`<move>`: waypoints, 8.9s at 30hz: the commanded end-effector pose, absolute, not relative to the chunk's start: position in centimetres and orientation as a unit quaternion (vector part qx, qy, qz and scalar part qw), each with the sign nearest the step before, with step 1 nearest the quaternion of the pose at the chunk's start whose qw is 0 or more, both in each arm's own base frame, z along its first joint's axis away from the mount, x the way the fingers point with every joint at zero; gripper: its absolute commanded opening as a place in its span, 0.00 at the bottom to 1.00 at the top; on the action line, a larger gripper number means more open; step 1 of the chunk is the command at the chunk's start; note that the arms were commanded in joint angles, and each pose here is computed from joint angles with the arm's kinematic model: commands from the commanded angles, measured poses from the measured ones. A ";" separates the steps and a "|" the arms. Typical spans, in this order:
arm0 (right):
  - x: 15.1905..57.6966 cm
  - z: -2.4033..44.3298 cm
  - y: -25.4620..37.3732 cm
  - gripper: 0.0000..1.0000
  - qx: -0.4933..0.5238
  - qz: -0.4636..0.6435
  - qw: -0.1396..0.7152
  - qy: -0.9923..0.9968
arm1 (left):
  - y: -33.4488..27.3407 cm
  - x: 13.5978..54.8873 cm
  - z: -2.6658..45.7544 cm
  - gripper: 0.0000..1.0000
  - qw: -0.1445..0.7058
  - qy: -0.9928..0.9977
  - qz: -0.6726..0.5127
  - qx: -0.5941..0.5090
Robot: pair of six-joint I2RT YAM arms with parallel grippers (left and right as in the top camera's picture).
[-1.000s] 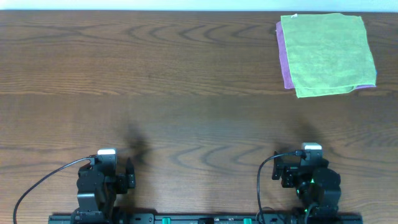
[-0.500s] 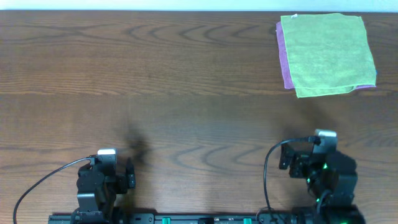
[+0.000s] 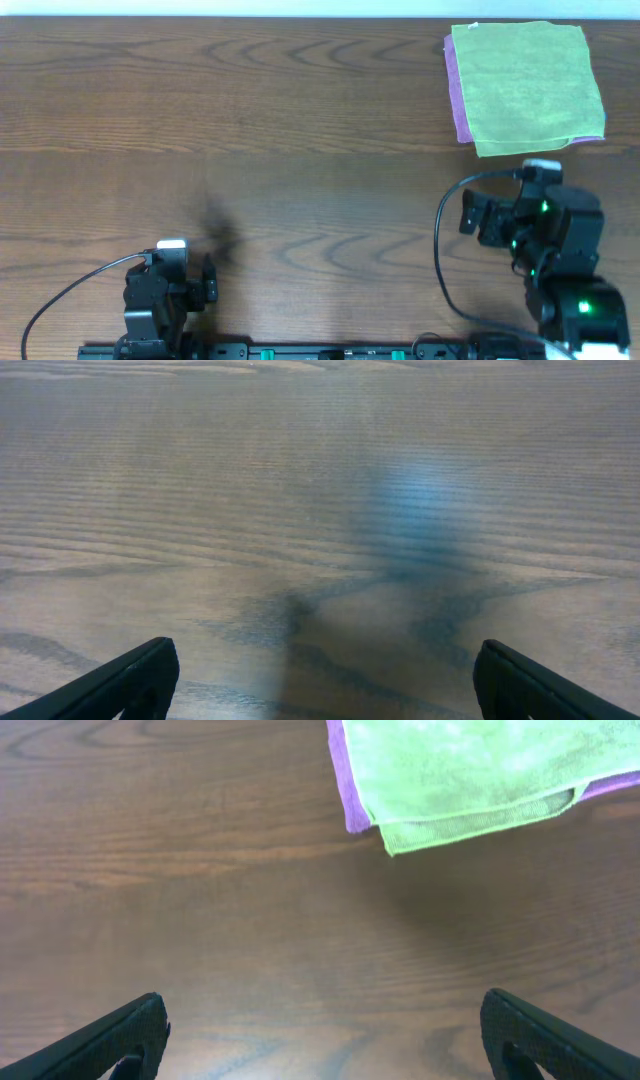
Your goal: Fold the cloth
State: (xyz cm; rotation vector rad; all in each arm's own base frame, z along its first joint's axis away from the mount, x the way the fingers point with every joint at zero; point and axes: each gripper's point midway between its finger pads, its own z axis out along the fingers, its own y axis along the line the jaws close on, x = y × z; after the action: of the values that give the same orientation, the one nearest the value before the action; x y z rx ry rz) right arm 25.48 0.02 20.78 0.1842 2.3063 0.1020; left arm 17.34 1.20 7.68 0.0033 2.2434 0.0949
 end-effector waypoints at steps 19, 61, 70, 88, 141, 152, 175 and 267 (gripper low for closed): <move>31.2 20.8 -2.6 0.99 0.167 0.000 0.364 0.916 | 1.4 16.5 5.3 0.95 0.398 0.916 0.048 0.013; 50.8 3.5 -4.4 0.88 0.029 0.030 0.313 0.949 | 1.4 16.5 5.3 0.95 0.398 0.916 0.048 0.014; 50.3 1.1 -3.9 0.83 0.000 -0.013 0.285 0.958 | 1.4 16.5 5.3 0.96 0.398 0.916 0.048 0.014; 49.4 5.0 -5.7 0.78 -0.034 -0.106 0.283 0.953 | 1.4 16.5 5.3 0.95 0.398 0.916 0.048 0.013; 49.6 14.0 -7.5 0.01 -0.063 -0.198 0.347 0.914 | 1.4 16.5 5.3 0.95 0.398 0.916 0.048 0.013; 48.7 14.1 -0.5 0.01 -0.136 -0.173 0.338 0.915 | 1.4 16.5 5.3 0.95 0.398 0.916 0.048 0.014; 43.6 11.5 13.8 0.01 -0.245 -0.078 0.289 0.922 | 1.7 16.5 5.3 0.96 0.398 0.916 0.057 0.010; 23.9 14.3 13.7 0.64 -0.048 0.264 0.221 0.938 | -9.1 24.7 10.8 0.95 0.059 0.939 -0.296 -0.168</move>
State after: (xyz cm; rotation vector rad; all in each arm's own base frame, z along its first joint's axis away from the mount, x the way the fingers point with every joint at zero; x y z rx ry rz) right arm 24.91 13.48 14.52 -0.1931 2.5989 0.5642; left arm 24.22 -8.73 10.99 -0.3400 2.8295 -0.8477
